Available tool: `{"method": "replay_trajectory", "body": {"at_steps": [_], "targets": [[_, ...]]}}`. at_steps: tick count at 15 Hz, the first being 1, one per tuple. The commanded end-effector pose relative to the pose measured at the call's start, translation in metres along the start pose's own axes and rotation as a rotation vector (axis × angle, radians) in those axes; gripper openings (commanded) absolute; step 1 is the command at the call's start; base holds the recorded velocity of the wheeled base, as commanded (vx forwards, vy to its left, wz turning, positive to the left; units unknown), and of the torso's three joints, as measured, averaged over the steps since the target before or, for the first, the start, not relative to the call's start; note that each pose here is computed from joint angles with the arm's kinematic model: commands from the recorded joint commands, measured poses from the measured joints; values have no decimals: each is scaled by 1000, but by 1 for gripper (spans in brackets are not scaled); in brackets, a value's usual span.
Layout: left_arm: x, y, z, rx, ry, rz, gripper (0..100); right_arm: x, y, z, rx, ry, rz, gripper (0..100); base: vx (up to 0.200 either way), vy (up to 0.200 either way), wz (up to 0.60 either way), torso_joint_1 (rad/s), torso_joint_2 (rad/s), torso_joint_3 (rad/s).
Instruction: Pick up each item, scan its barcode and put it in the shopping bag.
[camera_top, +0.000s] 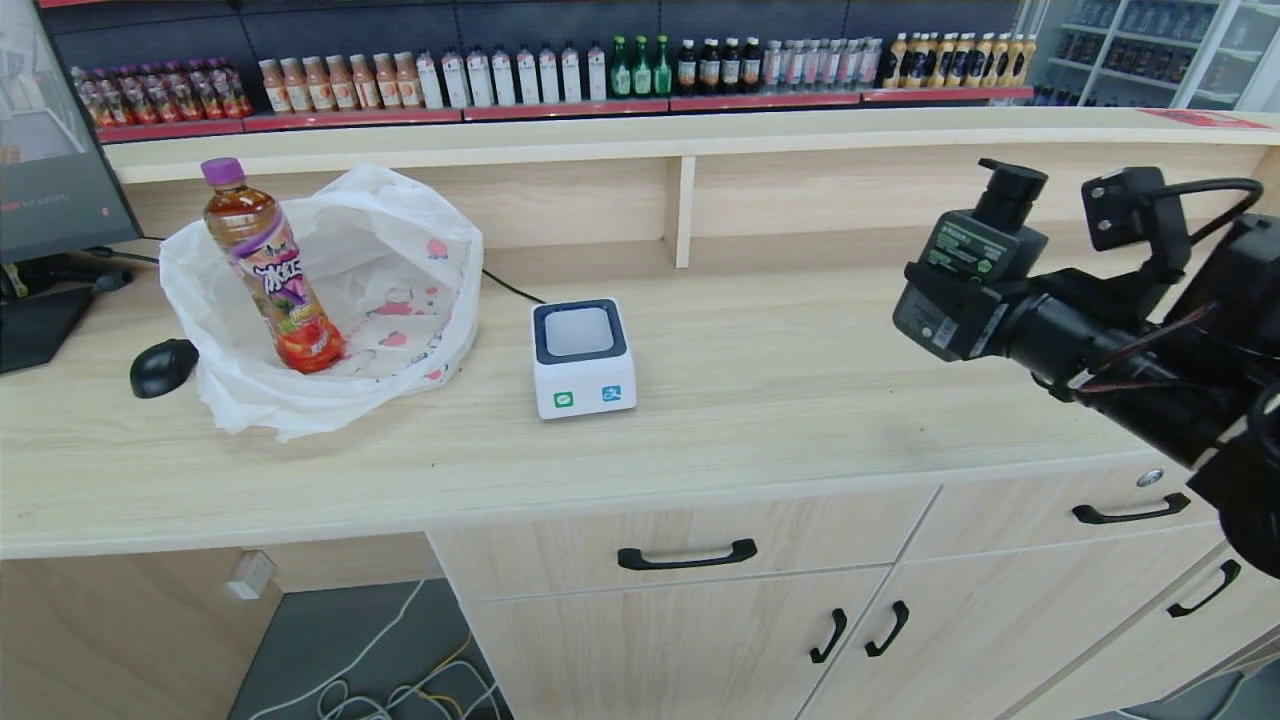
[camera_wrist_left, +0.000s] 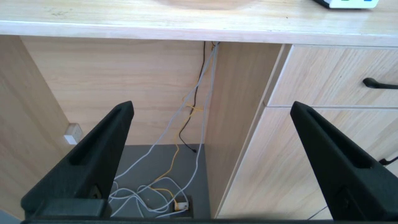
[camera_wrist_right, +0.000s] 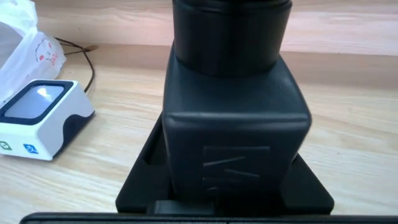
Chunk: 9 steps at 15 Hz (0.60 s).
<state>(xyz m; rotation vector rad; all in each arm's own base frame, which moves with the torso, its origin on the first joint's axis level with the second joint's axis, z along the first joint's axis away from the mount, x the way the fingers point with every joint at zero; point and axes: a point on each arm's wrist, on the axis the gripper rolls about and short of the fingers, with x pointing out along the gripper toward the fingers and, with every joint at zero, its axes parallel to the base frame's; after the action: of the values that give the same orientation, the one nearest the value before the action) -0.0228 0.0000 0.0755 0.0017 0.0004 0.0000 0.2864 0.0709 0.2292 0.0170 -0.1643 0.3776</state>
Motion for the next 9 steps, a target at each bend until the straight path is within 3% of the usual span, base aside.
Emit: {"method": "replay_trajectory", "body": {"at_steps": [1,5,9], "targets": [[0,0,0,0,0,0,100,-37,4,17,-29,-38,-6,0,0,0,0,0,0,0],[0,0,0,0,0,0,100,-66,10,15,-26,-23,15,0,0,0,0,0,0,0],[0,0,0,0,0,0,100,-66,13,10,39,0,161,0,0,0,0,0,0,0]]}}
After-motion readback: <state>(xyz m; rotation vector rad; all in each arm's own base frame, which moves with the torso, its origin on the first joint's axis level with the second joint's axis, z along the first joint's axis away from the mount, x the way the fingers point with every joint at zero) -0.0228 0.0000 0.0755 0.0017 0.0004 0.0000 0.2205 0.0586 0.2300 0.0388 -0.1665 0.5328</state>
